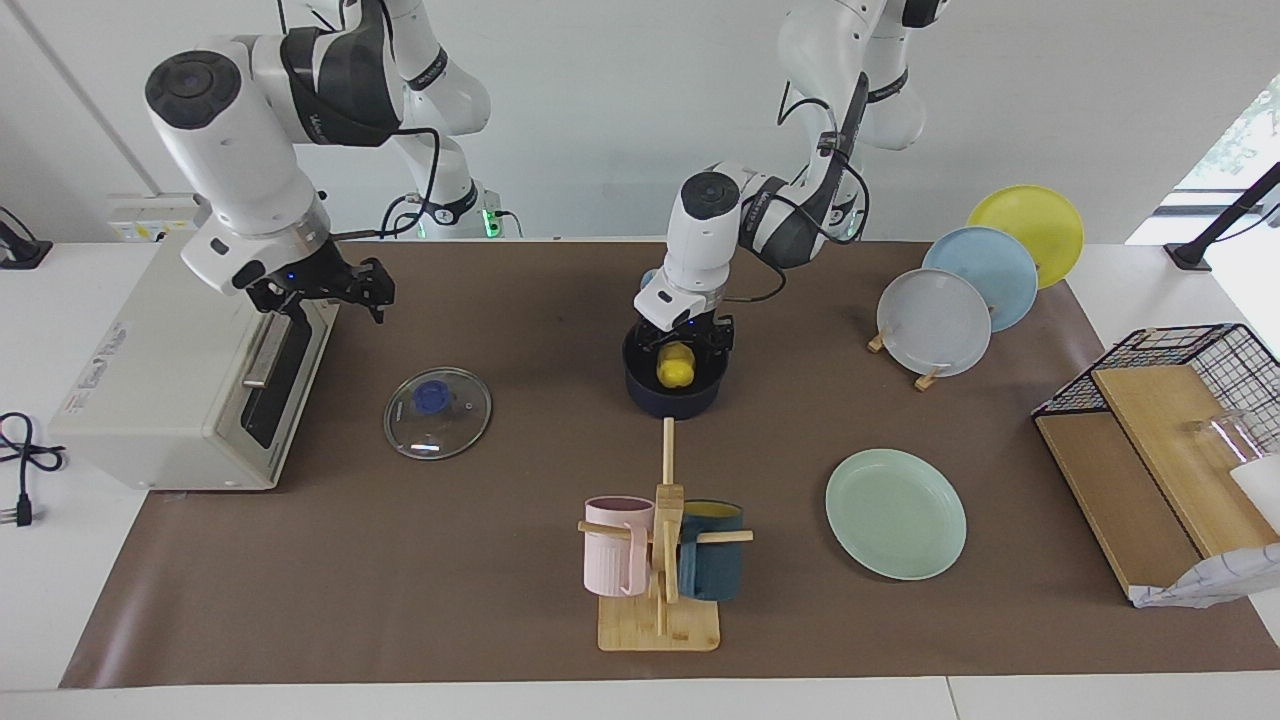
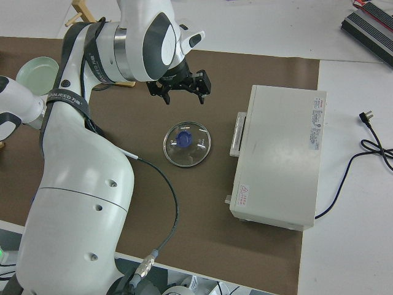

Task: Transfer potato from pot to plate
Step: 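Set the lid down near the toaster while the left gripper reaches the saucepan, then grasp the yellow potato inside the saucepan with the left gripper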

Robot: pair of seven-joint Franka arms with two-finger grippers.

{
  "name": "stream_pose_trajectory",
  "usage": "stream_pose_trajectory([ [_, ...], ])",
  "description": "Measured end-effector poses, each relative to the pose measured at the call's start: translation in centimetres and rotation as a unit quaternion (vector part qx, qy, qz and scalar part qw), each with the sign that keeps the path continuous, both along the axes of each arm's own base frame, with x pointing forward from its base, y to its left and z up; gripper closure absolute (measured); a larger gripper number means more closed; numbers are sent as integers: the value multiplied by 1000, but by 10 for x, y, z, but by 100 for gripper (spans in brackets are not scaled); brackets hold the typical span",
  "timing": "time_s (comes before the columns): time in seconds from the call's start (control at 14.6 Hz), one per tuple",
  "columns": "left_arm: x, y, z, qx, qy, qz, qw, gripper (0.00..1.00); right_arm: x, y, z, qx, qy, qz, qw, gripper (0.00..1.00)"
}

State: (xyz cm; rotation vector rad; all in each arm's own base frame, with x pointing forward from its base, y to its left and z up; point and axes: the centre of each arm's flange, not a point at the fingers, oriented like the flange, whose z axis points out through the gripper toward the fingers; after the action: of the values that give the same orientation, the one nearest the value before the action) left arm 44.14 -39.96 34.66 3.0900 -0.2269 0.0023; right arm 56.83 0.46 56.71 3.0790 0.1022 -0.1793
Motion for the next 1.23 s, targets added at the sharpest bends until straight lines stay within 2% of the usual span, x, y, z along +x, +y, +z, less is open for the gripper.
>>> stream_pose_trajectory([
  [0.27, -1, -1, -6, 3, 4, -2, 1000, 0, -6, -20, 9, -3, -2, -31, 1000, 0],
  [0.41, -2, -1, -10, 6, 7, -2, 1000, 0, -7, -20, 7, -5, 5, -47, 999, 0],
  [0.62, -7, -1, -20, 10, 11, -4, 1000, 0, -8, -20, 14, -7, 14, -56, 998, 0],
  [0.96, -9, -6, -28, 7, 8, -8, 1000, 0, -11, -30, 24, 6, 16, -70, 997, 0],
  [1.03, -9, -6, -28, 7, 8, -8, 1000, 7, -12, -33, 25, 8, 16, -73, 997, 0],
  [1.16, -9, -5, -27, 6, 7, -8, 1000, 31, -12, -41, 25, 9, 15, -80, 997, 0],
  [1.23, -8, -5, -27, 6, 7, -8, 1000, 35, -12, -45, 25, 9, 13, -84, 996, 0],
])
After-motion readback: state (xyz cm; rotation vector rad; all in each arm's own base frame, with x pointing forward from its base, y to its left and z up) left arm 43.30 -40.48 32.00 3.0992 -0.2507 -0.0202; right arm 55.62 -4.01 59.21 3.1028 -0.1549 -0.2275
